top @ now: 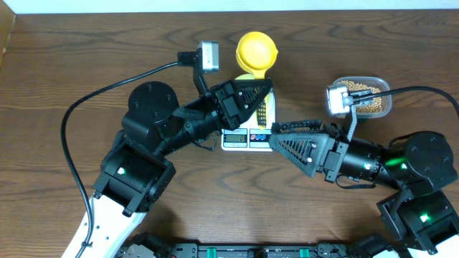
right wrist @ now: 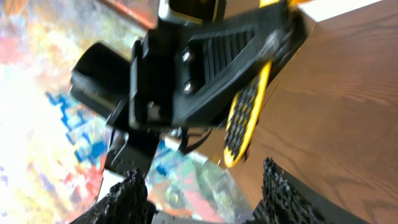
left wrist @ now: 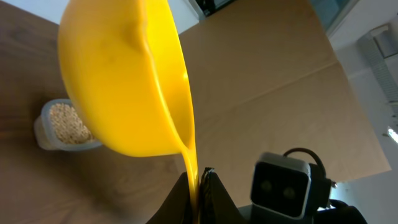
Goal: Scoop item into bowl and weigh 50g on scale
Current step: 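Bring the right gripper to the scoop handle held by the left gripper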
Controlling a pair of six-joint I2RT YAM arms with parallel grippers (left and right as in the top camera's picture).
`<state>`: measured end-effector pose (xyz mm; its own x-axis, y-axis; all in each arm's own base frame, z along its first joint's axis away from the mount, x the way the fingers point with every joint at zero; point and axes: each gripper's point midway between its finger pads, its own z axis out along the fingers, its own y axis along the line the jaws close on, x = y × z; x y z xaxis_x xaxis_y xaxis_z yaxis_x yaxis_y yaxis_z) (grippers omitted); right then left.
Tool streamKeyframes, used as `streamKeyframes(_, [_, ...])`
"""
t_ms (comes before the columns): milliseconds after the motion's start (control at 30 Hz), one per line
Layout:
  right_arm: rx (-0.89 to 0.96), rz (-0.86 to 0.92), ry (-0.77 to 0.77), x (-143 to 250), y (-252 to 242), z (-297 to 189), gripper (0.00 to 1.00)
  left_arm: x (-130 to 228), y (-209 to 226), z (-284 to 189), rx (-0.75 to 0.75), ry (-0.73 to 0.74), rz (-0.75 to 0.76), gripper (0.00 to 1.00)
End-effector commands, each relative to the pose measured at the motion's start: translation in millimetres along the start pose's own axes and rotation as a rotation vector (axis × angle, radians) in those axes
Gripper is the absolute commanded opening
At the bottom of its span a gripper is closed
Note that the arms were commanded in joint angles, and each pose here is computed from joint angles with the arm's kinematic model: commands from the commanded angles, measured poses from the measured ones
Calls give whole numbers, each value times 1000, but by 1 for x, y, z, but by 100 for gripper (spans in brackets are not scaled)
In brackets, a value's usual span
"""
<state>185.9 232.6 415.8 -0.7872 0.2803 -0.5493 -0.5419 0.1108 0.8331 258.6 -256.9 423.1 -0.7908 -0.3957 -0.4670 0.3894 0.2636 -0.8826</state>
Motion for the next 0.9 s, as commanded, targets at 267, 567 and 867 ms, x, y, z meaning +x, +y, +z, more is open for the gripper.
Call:
streamKeyframes(267, [44,38,-30,-12,-17,14,43,16,-14,3,38,40,-11,7])
streamKeyframes(567, [38,52,-28,-12,-16,14,31,16,-14,3,38,39,-11,7])
streamKeyframes(867, [-28,48,0,-10,-1,15,20,16,-14,3,37,40,-11,7])
